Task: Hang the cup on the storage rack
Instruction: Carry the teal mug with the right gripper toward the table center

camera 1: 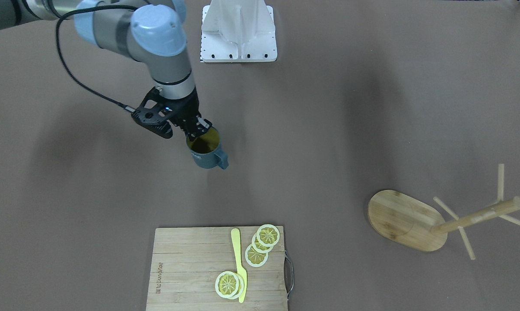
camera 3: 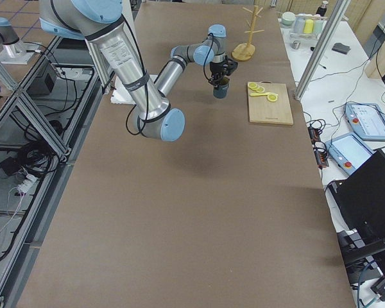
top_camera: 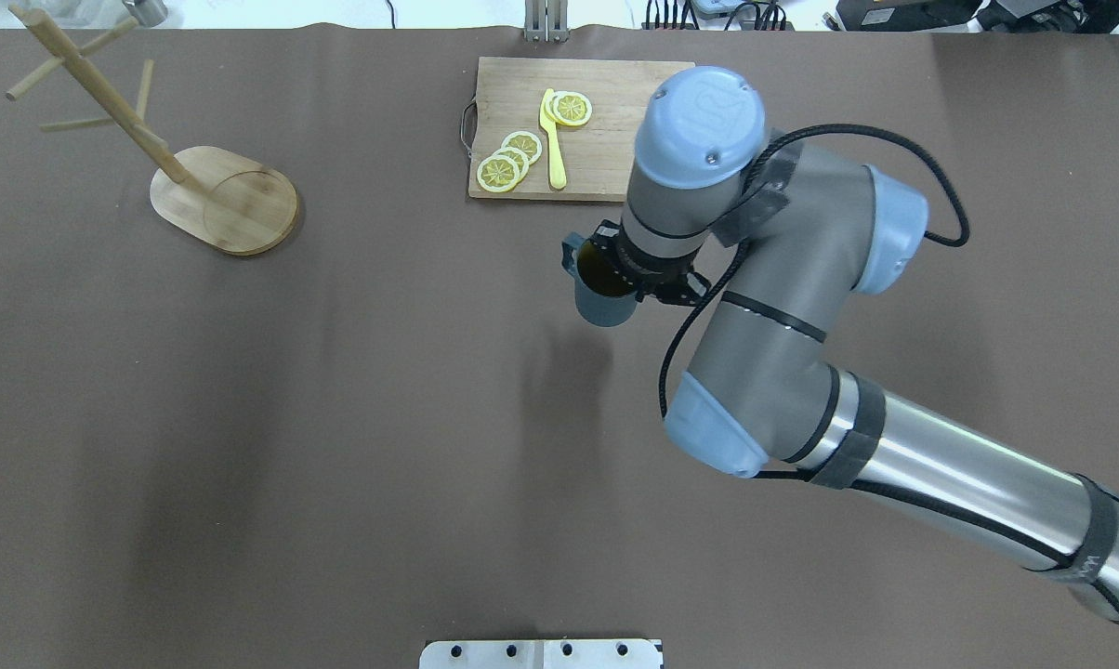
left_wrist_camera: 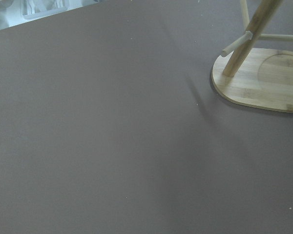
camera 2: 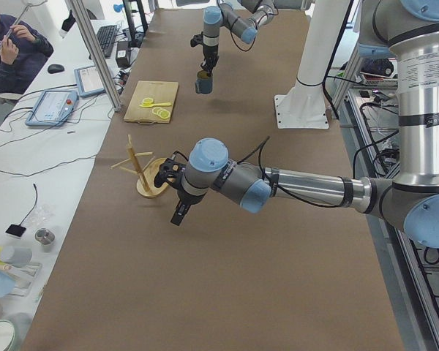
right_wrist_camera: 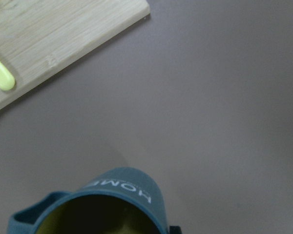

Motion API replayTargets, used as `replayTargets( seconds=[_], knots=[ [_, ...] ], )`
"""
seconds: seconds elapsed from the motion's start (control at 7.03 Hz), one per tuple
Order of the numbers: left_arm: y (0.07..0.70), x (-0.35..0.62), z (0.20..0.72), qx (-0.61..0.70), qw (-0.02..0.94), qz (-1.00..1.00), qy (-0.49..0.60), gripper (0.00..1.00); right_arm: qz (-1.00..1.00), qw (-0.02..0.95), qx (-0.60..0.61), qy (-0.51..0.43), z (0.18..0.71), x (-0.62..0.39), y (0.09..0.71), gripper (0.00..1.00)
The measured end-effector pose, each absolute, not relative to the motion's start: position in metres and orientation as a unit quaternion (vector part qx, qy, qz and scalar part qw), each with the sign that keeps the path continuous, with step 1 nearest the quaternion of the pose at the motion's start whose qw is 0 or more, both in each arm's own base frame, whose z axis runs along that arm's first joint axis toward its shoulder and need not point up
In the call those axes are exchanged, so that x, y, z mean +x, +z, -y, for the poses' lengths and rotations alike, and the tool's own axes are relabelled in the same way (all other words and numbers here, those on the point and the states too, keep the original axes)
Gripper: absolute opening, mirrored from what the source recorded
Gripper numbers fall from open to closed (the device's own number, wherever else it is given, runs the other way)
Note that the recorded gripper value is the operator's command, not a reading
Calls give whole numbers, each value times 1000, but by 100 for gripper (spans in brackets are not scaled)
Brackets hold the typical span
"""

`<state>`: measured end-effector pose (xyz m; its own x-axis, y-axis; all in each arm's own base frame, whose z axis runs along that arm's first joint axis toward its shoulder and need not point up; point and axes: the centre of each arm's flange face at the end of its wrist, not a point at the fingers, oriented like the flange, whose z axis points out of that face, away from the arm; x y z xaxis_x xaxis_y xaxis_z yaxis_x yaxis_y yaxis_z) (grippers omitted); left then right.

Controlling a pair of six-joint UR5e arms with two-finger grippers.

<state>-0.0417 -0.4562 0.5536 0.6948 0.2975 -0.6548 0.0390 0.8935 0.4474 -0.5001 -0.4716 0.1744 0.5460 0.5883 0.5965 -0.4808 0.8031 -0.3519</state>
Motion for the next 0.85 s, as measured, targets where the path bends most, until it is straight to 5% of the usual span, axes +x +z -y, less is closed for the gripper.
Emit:
replayTargets(
  seconds=[0.57,0.85],
  knots=[
    [558,-42,452,215,895,-384,71,99,345,873,-98,329,442,-574,149,5],
    [559,-42,452,215,895,-384,71,99,348,875,-95,322,434,-584,151,99]
  ],
)
